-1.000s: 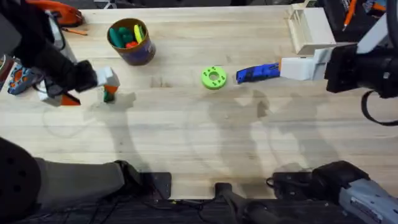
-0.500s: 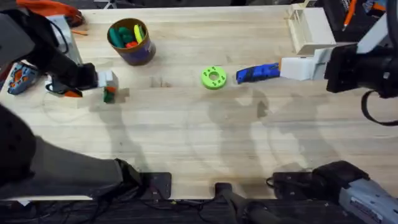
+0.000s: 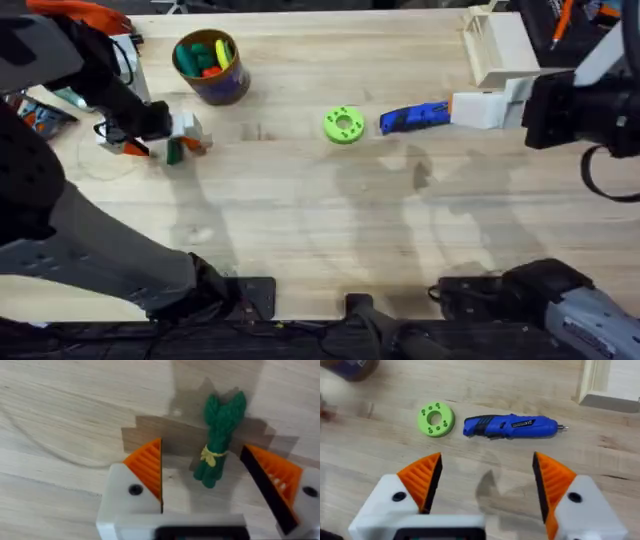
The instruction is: Pick up the gripper from the table and insert it into the empty holder that is missing its gripper. Then pick up a screw, insert it into the mounting hole, and use the screwdriver to tighten it. Finally, clean up the table by picking up the vegetable and placing it into the bucket.
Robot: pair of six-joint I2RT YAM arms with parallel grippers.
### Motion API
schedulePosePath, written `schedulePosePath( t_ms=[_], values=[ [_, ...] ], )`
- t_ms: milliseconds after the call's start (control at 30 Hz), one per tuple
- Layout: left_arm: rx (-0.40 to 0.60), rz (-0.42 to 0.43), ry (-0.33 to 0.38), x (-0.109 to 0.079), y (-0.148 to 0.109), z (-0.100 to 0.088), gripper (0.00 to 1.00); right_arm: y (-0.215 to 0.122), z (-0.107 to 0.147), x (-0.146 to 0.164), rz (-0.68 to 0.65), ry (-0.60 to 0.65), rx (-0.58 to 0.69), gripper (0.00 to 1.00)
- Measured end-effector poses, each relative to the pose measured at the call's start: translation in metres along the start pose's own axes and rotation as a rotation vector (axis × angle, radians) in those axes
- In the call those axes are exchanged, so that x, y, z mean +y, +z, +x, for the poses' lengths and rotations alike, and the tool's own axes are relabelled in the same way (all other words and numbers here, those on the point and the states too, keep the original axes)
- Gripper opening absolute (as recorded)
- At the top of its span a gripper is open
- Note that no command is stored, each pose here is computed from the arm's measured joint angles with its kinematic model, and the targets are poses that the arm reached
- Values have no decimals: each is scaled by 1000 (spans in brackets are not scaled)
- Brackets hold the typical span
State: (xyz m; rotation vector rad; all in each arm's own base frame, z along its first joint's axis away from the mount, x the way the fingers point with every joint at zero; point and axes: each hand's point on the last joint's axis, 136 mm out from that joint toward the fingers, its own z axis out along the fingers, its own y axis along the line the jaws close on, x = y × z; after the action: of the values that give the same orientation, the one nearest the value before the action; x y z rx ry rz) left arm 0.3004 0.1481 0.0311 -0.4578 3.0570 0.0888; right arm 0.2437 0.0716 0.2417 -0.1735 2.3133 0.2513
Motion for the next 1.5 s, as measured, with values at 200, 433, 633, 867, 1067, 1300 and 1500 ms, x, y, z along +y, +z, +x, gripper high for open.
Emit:
schedulePosePath(
  t_ms=[200, 433, 633, 867, 1067, 1300, 1500],
  values=[
    [-15, 19, -29, -3, 0, -4, 923, 0, 0, 0, 0, 0, 0, 993],
    [-57, 57, -45, -11, 1, -15, 178, 0, 0, 0, 0, 0, 0, 992],
    [-62, 70, -44, -13, 1, -17, 21, 0, 0, 0, 0, 0, 0, 992],
    [-60, 70, -44, -13, 1, -16, 21, 0, 0, 0, 0, 0, 0, 992],
    [-78, 86, -44, -16, -15, -13, 21, 0, 0, 0, 0, 0, -1, 992],
    [-310, 100, -51, -17, -109, -31, 21, 0, 0, 0, 0, 0, -2, 993],
    [-537, 97, 19, -36, -193, -58, 21, 1, -6, 1, -3, -1, -21, 992]
  ],
)
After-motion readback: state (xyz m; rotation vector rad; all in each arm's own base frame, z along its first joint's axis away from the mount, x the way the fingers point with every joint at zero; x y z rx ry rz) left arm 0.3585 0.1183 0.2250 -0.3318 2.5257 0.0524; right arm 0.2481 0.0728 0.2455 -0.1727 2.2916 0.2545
